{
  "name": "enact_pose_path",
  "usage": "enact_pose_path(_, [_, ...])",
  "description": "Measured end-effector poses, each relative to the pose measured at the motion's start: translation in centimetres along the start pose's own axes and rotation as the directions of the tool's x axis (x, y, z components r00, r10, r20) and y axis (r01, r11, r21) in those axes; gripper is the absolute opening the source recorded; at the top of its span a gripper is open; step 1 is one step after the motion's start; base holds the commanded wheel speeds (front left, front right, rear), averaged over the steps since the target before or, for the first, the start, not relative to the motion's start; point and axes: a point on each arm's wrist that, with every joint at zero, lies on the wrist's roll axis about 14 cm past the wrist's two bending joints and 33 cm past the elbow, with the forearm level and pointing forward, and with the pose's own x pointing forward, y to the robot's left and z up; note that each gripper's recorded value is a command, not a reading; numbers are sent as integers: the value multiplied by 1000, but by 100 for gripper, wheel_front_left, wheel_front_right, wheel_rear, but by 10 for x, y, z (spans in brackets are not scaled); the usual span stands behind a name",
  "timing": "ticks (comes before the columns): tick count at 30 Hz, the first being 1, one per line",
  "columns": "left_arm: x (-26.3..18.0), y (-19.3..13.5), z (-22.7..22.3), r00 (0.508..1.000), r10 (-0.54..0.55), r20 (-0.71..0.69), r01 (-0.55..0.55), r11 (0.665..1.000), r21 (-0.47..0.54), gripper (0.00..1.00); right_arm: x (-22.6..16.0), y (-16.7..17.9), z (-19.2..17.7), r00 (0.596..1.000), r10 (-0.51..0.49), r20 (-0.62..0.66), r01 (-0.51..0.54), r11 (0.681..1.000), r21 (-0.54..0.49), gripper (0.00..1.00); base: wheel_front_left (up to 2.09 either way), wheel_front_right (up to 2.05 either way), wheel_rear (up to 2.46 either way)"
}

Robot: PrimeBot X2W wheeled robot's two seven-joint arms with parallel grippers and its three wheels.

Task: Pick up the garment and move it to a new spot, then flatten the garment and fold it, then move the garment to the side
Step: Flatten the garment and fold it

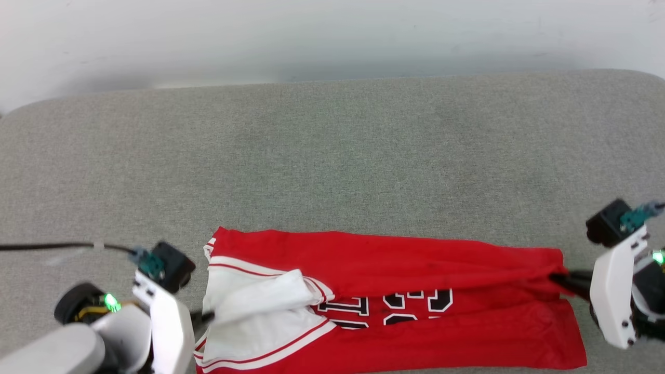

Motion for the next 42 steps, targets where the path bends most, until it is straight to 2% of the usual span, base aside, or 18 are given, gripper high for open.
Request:
enact_pose_path(11, [21, -17, -50, 994, -53, -97, 42, 993, -109, 0, 17, 14, -54, 990, 38, -139, -31, 998, 56, 0, 0, 0, 0])
enact_pose_path(12, [22, -17, -50, 995, -50, -88, 40, 993, -115, 5, 18, 15, -54, 990, 40, -138, -32, 998, 59, 0, 0, 0, 0])
enact_pose_path(13, [23, -17, -48, 996, -45, -77, 36, 993, -115, 100, 19, 16, -53, 991, 39, -130, -31, 998, 63, 0, 0, 0, 0])
enact_pose_path(14, [23, -14, -45, 998, -30, -56, 24, 994, -103, 100, 19, 16, -51, 992, 37, -118, -30, 997, 65, 40, 0, 0, 0])
enact_pose_path(15, [22, -11, -39, 1000, -12, -28, 10, 995, -99, 100, 19, 16, -46, 994, 34, -100, -28, 998, 61, 100, 0, 0, 0])
enact_pose_path(19, [11, -3, -7, 991, 53, 125, -44, 996, -76, 100, 10, 12, -18, 1000, 10, 23, -10, 999, 32, 100, 0, 0, 0])
enact_pose_path(23, [-4, 14, 27, 941, 148, 303, -121, 987, -107, 100, -6, 1, 21, 983, -25, 181, 21, 1000, 21, 100, 0, 0, 0])
enact_pose_path(28, [-16, 37, 55, 822, 290, 490, -230, 956, -181, 100, -21, -19, 46, 940, -92, 329, 73, 995, 69, 100, 0, 0, 0])
enact_pose_path(31, [-25, 51, 66, 721, 378, 581, -300, 926, -230, 100, -32, -45, 55, 897, -180, 404, 134, 981, 138, 100, 0, 0, 0])
enact_pose_path(34, [-28, 65, 64, 654, 462, 599, -372, 886, -278, 100, -29, -59, 42, 884, -241, 401, 167, 963, 210, 100, 0, 0, 0])
enact_pose_path(35, [-28, 65, 64, 654, 462, 599, -372, 886, -278, 100, -29, -59, 42, 884, -241, 401, 167, 963, 210, 100, 0, 0, 0])
enact_pose_path(38, [-29, 72, 63, 604, 522, 602, -426, 850, -309, 100, -18, -57, 17, 901, -256, 351, 161, 947, 277, 100, 0, 0, 0])
enact_pose_path(42, [-42, 75, 74, 495, 584, 643, -472, 803, -365, 100, -6, -51, -15, 932, -250, 264, 150, 926, 347, 100, 0, 0, 0])
